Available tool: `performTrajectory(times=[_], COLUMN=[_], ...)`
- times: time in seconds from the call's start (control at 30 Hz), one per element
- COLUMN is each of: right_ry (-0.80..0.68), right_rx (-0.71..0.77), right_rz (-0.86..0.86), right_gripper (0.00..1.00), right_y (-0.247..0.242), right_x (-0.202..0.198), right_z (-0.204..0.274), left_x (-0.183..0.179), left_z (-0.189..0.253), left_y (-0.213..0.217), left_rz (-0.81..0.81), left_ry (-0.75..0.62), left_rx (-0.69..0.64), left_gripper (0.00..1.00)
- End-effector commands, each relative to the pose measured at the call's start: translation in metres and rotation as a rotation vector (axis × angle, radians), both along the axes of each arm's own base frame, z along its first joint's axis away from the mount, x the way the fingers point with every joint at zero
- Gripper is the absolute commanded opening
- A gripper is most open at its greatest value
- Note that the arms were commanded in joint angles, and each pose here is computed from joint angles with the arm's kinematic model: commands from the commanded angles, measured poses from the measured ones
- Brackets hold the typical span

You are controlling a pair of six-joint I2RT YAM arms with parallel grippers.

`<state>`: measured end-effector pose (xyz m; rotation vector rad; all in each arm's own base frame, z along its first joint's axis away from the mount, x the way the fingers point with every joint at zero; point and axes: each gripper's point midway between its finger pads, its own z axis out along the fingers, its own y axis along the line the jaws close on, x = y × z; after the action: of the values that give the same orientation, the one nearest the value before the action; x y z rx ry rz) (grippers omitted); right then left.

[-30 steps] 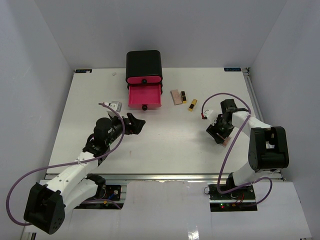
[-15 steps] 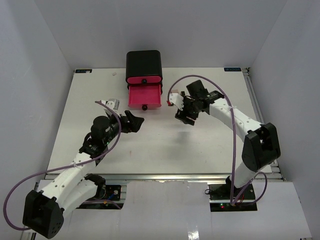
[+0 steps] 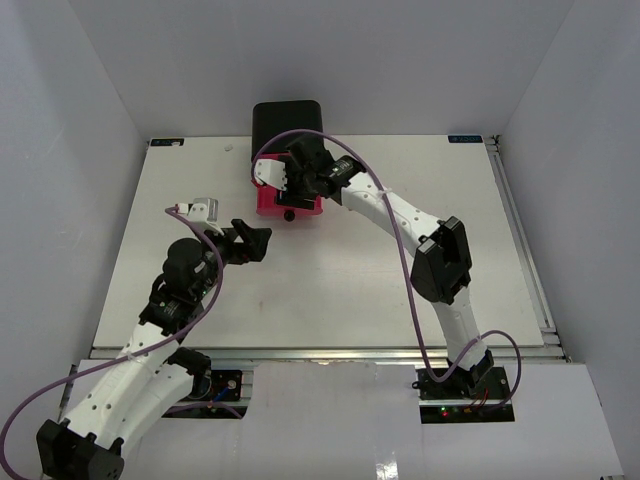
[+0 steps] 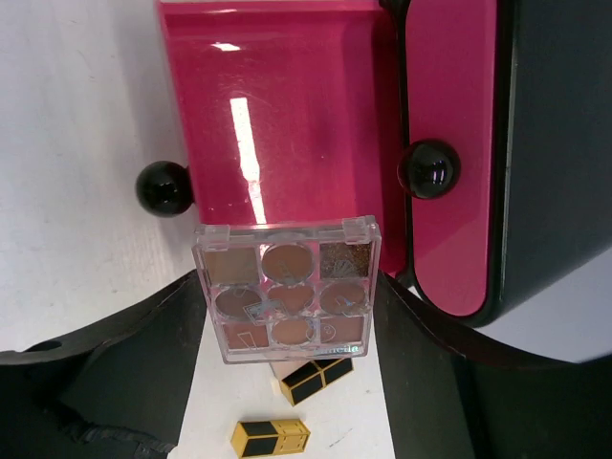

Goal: Organize the makeup

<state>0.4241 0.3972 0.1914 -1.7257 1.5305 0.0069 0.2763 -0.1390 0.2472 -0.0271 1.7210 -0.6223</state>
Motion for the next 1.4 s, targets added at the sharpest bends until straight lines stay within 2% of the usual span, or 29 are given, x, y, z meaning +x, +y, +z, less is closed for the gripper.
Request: performTrajectory(times=[0.0,0.27,0.6,0.93,1.23,1.37], right_ry=[-0.178,-0.214,-0.194,-0.178,-0.172,-0.153], right_rx=[-0.012,-0.021,-0.023,0.017,0.028,0.098], right_rz=[-0.035,-0.034,-0.048,-0.045,-0.049,-0.037], right_gripper=[0.30,0.36,0.63,0.77,0.83,0.83], right_y=[0.002,0.007,0.008,0.009,0.004,0.002], right_x=[0.031,0.043,0.044,0.037,0.031,0.016], right_z=[0.026,0.006,-0.014,-0.005,0.002,0.032], left_x=[0.001,0.003,0.004,0.005,0.008,0.013], left_z=[0.011,0.006,0.003,-0.010,-0.025,-0.040], left_y=[0.006,0.006,0.005,0.003,-0.001,0.001], left_rz=[0.030,0.030,0.030,0.038,0.042,0.085], left_ry=[-0.014,-0.002,0.009,0.060,0.116,0.189], left_rx=[0.018,0.025,0.024,-0.003,-0.023,-0.045], left_gripper=[0.98,0.98,0.98,0.98,0.98,0.98])
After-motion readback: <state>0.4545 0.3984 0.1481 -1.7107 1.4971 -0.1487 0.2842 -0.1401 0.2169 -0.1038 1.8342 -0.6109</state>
